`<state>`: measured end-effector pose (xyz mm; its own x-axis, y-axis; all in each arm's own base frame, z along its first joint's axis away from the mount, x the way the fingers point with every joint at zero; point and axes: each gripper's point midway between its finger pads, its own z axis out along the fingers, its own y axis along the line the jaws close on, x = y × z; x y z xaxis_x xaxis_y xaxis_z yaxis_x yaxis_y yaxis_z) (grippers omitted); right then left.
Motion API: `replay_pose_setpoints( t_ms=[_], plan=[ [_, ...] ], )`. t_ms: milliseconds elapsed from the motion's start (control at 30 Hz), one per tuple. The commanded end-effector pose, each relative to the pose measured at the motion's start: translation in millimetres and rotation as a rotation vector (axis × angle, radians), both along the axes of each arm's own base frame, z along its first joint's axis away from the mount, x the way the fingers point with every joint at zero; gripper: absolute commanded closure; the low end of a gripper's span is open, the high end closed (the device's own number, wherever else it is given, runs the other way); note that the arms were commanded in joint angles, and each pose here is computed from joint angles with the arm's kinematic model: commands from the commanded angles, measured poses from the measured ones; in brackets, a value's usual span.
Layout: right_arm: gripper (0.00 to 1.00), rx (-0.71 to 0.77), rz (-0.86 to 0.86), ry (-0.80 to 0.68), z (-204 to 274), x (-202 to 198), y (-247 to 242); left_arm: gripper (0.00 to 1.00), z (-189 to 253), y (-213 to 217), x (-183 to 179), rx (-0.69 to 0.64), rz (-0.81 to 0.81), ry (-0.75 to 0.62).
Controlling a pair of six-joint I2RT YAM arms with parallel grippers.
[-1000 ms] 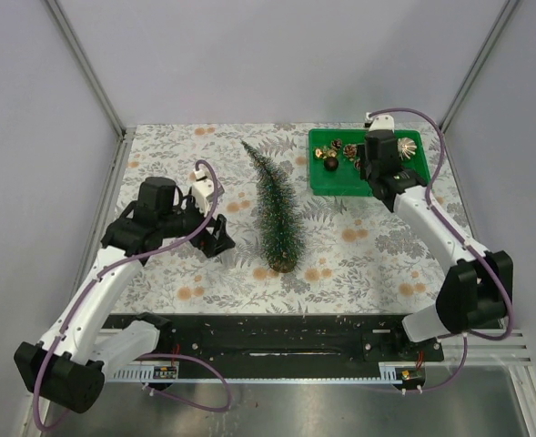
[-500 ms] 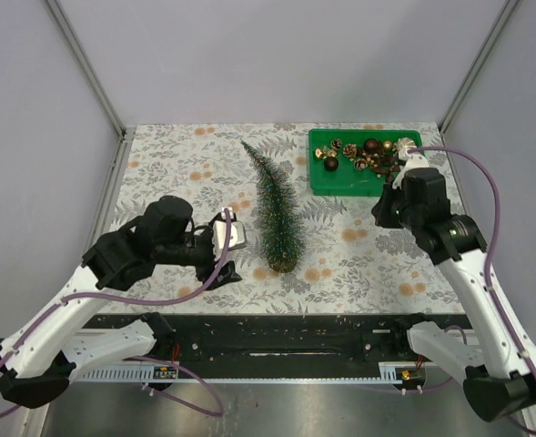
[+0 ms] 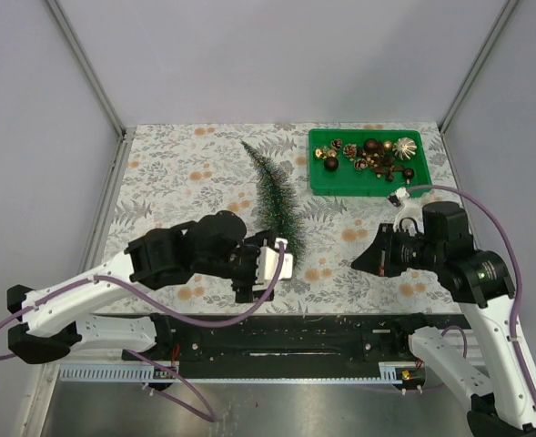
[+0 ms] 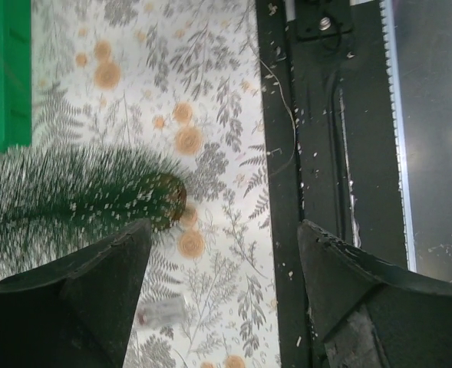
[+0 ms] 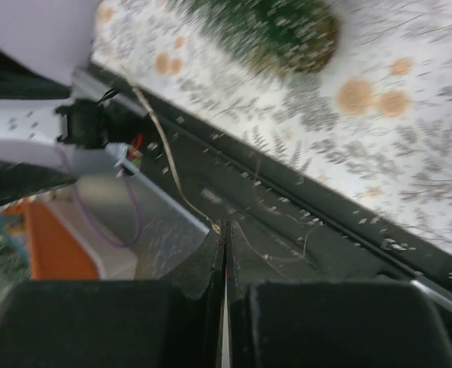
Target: Decorate the small christmas tree
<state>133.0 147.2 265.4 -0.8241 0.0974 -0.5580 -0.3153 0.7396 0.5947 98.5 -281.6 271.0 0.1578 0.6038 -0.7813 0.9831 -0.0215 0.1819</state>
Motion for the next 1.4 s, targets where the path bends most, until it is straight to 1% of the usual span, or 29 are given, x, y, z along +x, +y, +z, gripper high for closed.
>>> replay_pose_setpoints(
  t_ms=[0,100,200,233,267,300,333,367,467,600,667,733,767,800,933,1000,1100,1233,1300,1367],
  plan=[
    [1.0,0.245,0.214,0.108,18,-56,28,0.18,24,-20,-4,-0.084,-0.037,-0.093],
    [1.0,0.358,0.253,0.125,24,-66,37,0.17,12,-30,-18,-0.081,-0.084,-0.069],
    [1.0,0.458,0.24,0.113,30,-61,45,0.14,10,-44,-26,-0.099,-0.092,-0.068],
    [1.0,0.498,0.238,0.102,34,-58,47,0.13,9,-51,-25,-0.106,-0.07,-0.056],
    [1.0,0.534,0.219,0.115,34,-55,50,0.1,17,-59,-22,-0.141,-0.02,-0.024],
    [1.0,0.565,0.215,0.071,41,-51,51,0.05,24,-65,-16,-0.164,0.032,-0.009],
    [1.0,0.6,0.206,0.043,46,-47,52,0.03,30,-70,-16,-0.185,0.058,0.037],
    [1.0,0.638,0.181,0.066,44,-42,54,0.02,33,-74,-21,-0.198,0.055,0.077],
    [1.0,0.698,0.143,0.036,44,-31,55,0.01,26,-75,-28,-0.186,0.047,0.131],
    [1.0,0.745,0.117,0.028,44,-21,57,0.01,13,-72,-33,-0.173,0.065,0.191],
    [1.0,0.761,0.116,0.014,47,-18,58,0.01,11,-73,-28,-0.183,0.123,0.251],
    [1.0,0.767,0.109,0.031,46,-14,60,0.01,14,-72,-17,-0.208,0.188,0.345],
    [1.0,0.778,0.122,-0.001,51,-12,61,0.01,14,-72,-15,-0.212,0.198,0.371],
    [1.0,0.779,0.117,-0.001,50,-10,63,0.01,13,-72,-17,-0.211,0.193,0.39],
    [1.0,0.79,0.154,0.009,47,-5,81,0.01,11,-73,-26,-0.196,0.156,0.436],
    [1.0,0.778,0.183,-0.003,47,-3,93,0.01,7,-74,-22,-0.188,0.178,0.446],
    [1.0,0.766,0.214,-0.013,48,2,108,0.01,3,-72,-13,-0.188,0.211,0.507],
    [1.0,0.772,0.216,-0.056,57,7,111,0.01,-8,-61,-28,-0.159,0.139,0.567],
    [1.0,0.776,0.213,-0.066,61,7,110,0.01,-18,-55,-32,-0.141,0.128,0.567],
    [1.0,0.791,0.204,-0.071,63,7,109,0.04,-28,-52,-26,-0.129,0.153,0.532]
  ],
)
